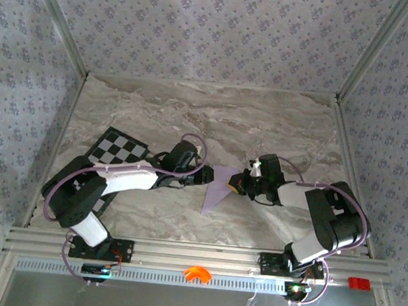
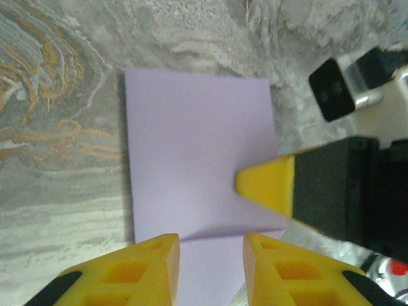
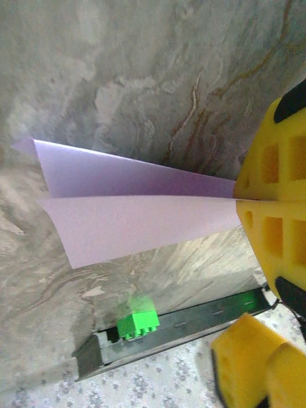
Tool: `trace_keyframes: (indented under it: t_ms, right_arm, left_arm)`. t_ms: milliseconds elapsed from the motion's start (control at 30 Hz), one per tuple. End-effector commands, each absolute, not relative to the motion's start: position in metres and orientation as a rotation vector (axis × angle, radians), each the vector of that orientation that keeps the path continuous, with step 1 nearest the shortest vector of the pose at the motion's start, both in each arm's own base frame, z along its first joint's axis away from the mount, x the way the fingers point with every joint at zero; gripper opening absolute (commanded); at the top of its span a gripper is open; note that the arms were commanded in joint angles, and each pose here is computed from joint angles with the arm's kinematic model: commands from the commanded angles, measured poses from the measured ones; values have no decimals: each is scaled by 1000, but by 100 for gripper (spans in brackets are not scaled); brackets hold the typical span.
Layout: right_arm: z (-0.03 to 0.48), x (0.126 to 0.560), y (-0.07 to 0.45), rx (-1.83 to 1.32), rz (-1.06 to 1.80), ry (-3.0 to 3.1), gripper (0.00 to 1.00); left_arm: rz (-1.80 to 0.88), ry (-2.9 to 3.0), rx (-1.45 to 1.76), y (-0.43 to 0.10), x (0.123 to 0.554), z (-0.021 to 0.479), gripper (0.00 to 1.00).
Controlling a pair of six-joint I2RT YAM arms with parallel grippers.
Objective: Fold a paper plane with a square sheet of paper (pick it up from the middle)
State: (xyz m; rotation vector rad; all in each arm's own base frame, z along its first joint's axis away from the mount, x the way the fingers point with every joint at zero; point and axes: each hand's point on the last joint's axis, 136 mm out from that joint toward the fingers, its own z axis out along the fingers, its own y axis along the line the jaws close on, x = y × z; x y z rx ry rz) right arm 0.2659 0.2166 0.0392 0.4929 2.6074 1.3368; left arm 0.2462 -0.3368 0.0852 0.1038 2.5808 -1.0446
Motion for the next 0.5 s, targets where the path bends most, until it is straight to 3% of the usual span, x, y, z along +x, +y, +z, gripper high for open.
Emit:
trace_keyframes:
  t_ms: [0, 467]
  right_arm:
    - [41, 274, 209, 619, 1277, 2550, 0]
    - [50, 274, 216, 619, 1301, 2549, 0]
  left_arm:
    - [-857, 2556, 261, -331, 231, 84, 32]
    - [-137, 2414, 768, -347, 183, 59, 40]
